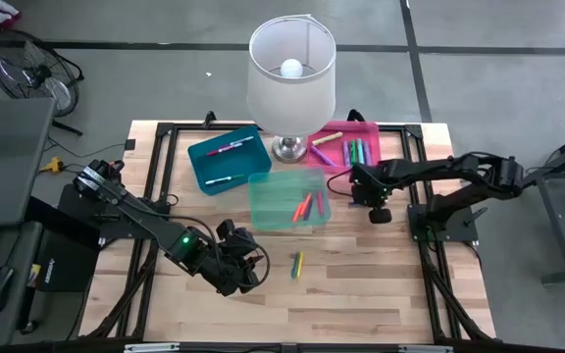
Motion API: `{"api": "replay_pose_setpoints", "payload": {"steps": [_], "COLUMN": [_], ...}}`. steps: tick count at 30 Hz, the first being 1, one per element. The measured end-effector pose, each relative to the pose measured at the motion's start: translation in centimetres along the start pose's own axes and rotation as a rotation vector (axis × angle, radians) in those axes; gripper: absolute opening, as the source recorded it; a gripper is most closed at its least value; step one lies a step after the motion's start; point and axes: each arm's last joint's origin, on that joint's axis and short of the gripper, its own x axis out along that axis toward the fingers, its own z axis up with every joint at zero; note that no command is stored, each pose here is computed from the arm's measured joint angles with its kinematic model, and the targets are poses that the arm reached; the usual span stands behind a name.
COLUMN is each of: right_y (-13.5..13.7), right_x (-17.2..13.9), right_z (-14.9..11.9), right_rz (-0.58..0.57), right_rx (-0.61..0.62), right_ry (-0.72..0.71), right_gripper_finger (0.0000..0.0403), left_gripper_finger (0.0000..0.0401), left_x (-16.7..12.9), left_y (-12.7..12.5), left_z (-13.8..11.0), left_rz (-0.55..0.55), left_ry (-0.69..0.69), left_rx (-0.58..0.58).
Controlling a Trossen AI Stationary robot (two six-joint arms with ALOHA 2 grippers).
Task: Pick & Place Markers
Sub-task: Put the blue marker pen into the blue bin
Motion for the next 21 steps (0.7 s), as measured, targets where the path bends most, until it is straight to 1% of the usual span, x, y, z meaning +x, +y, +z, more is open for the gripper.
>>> {"api": "replay_pose_setpoints", "payload": {"steps": [6, 8, 12, 15, 18, 21], "right_y": [-0.1, -0.2, -0.2, -0.2, 0.0, 0.2], "right_x": [-0.7, -1.1, -1.9, -2.7, -3.3, -4.5], "right_z": [0.9, 1.7, 2.6, 3.3, 3.8, 4.7], "right_rz": [-0.024, -0.022, -0.036, -0.078, -0.085, -0.128], "right_rx": [0.106, 0.127, 0.147, 0.167, 0.163, 0.168], "right_ry": [-0.016, -0.064, -0.097, -0.108, -0.111, -0.121], "right_gripper_finger": [0.0021, 0.0021, 0.0021, 0.0021, 0.0020, 0.0020], "left_gripper_finger": [0.0145, 0.0145, 0.0145, 0.0145, 0.0145, 0.0145], "left_x": [0.0, 0.0, 0.0, 0.0, 0.0, 0.0], "left_y": [0.0, 0.0, 0.0, 0.0, 0.0, 0.0], "left_z": [0.0, 0.0, 0.0, 0.0, 0.0, 0.1], "left_rz": [0.001, 0.001, 0.001, 0.000, -0.002, -0.005], "left_ry": [0.000, 0.000, 0.000, 0.000, -0.001, -0.003], "left_rx": [0.000, 0.000, 0.000, -0.004, -0.006, -0.008]}}
